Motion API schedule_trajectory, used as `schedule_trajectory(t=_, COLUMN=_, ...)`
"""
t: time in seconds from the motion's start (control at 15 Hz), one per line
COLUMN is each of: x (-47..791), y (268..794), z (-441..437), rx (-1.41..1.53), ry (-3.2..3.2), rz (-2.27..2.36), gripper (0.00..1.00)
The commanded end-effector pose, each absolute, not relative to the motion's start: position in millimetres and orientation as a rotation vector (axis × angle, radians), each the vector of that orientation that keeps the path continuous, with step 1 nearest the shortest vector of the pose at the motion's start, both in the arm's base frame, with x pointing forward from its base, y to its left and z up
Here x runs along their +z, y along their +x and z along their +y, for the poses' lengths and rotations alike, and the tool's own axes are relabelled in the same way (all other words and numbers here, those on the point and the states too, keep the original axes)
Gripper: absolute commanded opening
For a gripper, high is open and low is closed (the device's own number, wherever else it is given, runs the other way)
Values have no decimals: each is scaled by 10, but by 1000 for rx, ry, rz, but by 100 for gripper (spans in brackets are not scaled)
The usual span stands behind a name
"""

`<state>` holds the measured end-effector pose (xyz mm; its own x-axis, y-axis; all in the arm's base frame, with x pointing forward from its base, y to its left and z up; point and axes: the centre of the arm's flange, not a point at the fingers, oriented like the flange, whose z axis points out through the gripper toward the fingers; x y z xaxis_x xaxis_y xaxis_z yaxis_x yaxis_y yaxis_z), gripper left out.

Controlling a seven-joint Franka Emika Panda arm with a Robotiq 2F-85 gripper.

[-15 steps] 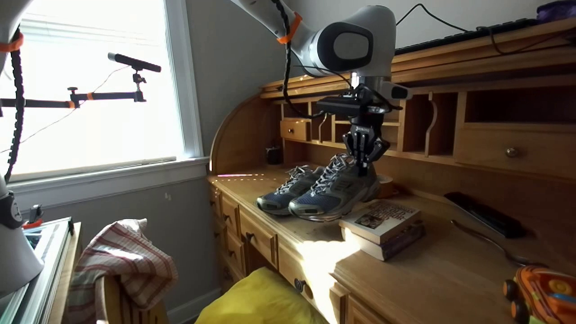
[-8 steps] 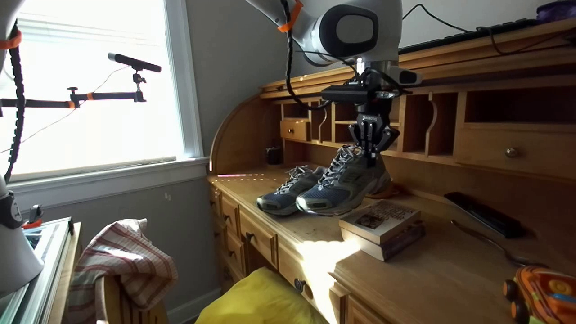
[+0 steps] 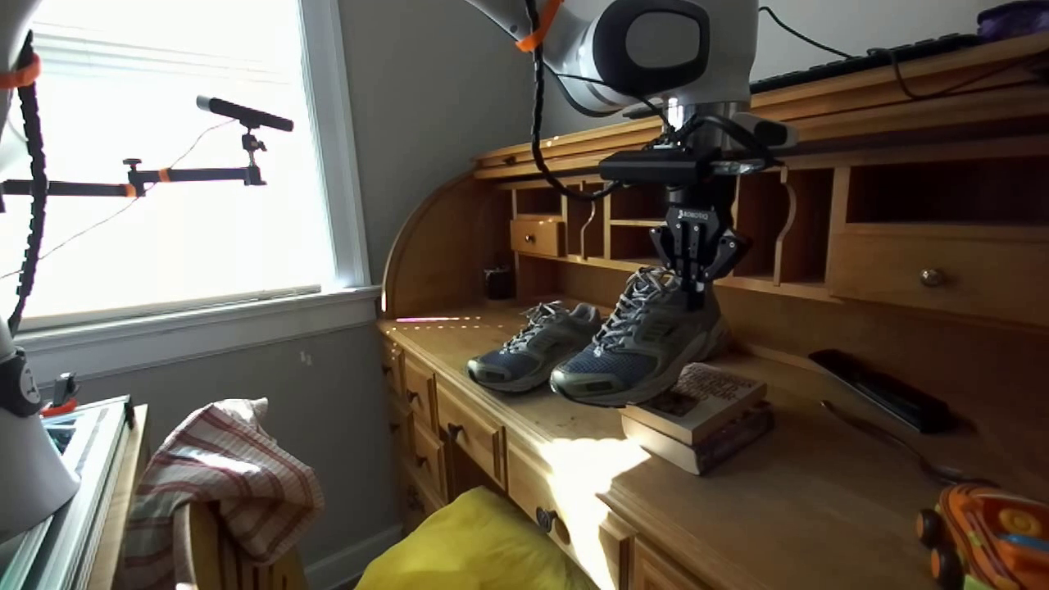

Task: Move the sneakers and the books slightly to the left then place the sneaker on the right on the books

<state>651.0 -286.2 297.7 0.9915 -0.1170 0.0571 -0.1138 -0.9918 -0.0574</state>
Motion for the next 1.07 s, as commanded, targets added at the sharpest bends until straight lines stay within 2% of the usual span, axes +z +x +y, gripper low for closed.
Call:
schedule_trajectory(t=0.0, x=2968, y=6588, z=-2986, rx=-80, ry=-3065, rz=148, gripper=2)
schedule_trajectory(t=0.4, x=2844, y=6727, z=-3051, rx=-64, ry=-3077, rz=130, gripper=2)
schedule_trajectory(t=0.47, x=2829, y=6743, z=-3052, rx=-59, ry=-3079, rz=129, gripper=33)
schedule_trajectory(t=0.6, x=2806, y=6762, z=-3058, rx=-53, ry=-3078, rz=136, gripper=39)
schedule_trajectory(t=1.0, x=3008, y=6608, z=-2959, rx=-130, ry=-3086, rz=185, gripper=84)
